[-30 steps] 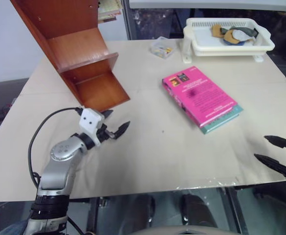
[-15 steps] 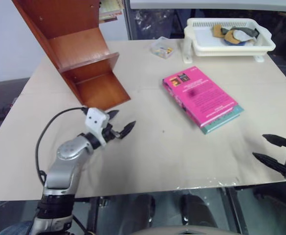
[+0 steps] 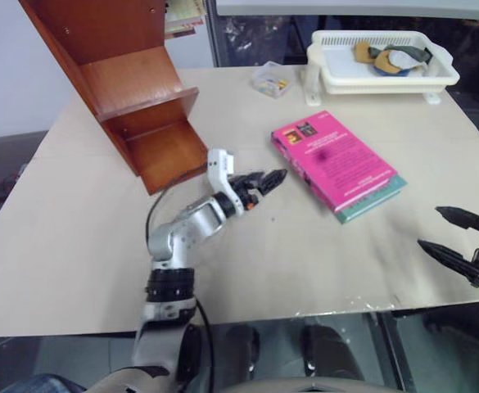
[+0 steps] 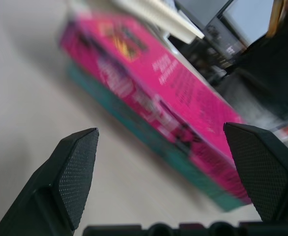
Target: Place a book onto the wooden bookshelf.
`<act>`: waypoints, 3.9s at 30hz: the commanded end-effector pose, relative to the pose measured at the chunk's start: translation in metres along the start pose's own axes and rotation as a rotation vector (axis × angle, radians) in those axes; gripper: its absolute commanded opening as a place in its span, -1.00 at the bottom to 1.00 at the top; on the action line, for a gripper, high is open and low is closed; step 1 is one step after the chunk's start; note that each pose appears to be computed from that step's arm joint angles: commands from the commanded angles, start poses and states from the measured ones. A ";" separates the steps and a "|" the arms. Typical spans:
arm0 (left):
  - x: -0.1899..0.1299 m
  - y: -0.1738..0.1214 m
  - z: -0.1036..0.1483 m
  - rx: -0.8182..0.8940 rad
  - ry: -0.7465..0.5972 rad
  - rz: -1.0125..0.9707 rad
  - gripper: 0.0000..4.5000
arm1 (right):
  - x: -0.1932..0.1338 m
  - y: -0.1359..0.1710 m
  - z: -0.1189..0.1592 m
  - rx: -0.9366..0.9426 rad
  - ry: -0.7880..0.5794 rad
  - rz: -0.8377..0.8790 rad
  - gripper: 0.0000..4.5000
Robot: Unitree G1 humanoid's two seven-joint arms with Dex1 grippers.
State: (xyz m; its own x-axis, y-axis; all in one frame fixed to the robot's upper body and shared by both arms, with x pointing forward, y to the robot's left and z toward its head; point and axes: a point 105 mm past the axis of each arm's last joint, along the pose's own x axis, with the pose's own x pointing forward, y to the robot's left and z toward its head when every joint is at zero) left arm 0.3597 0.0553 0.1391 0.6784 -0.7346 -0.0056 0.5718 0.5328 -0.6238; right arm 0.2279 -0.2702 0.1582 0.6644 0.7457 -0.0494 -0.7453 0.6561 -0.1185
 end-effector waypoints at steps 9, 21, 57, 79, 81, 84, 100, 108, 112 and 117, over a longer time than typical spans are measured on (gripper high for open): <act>0.042 -0.012 0.007 -0.475 -0.012 -0.086 0.98 | -0.001 0.004 0.014 -0.082 -0.024 -0.015 1.00; 0.088 -0.021 -0.012 -0.578 0.065 -0.076 0.98 | -0.011 0.008 0.017 -0.097 -0.017 -0.048 1.00; 0.051 -0.092 0.076 0.422 -0.292 -0.200 -0.85 | -0.002 0.002 0.017 -0.104 -0.004 -0.026 1.00; 0.019 -0.116 0.161 1.996 -0.056 0.170 -0.85 | 0.030 -0.011 0.016 -0.088 -0.040 0.073 1.00; 0.020 -0.112 0.166 1.988 -0.036 0.203 -0.85 | 0.033 -0.012 0.016 -0.088 -0.044 0.079 1.00; 0.020 -0.114 0.171 1.952 -0.021 0.196 -0.85 | 0.036 -0.012 0.015 -0.086 -0.049 0.088 1.00; -0.001 -0.129 0.205 1.868 0.017 0.224 -0.85 | 0.041 -0.012 0.012 -0.085 -0.053 0.089 1.00; -0.010 -0.124 0.216 1.921 0.073 0.356 -0.85 | 0.045 -0.012 0.011 -0.083 -0.054 0.100 1.00; -0.014 -0.121 0.215 1.914 0.136 0.392 -0.85 | 0.047 -0.012 0.010 -0.079 -0.057 0.105 1.00; -0.018 -0.121 0.214 1.884 0.174 0.428 -0.85 | 0.050 -0.011 0.009 -0.078 -0.061 0.108 1.00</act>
State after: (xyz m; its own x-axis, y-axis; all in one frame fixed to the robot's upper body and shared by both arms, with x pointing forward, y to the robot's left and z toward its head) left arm 0.3897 0.0965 0.3556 0.9011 -0.4163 -0.1214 0.2520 0.2750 0.9278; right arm 0.2688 -0.2417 0.1572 0.5848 0.8106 -0.0319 -0.8043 0.5742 -0.1532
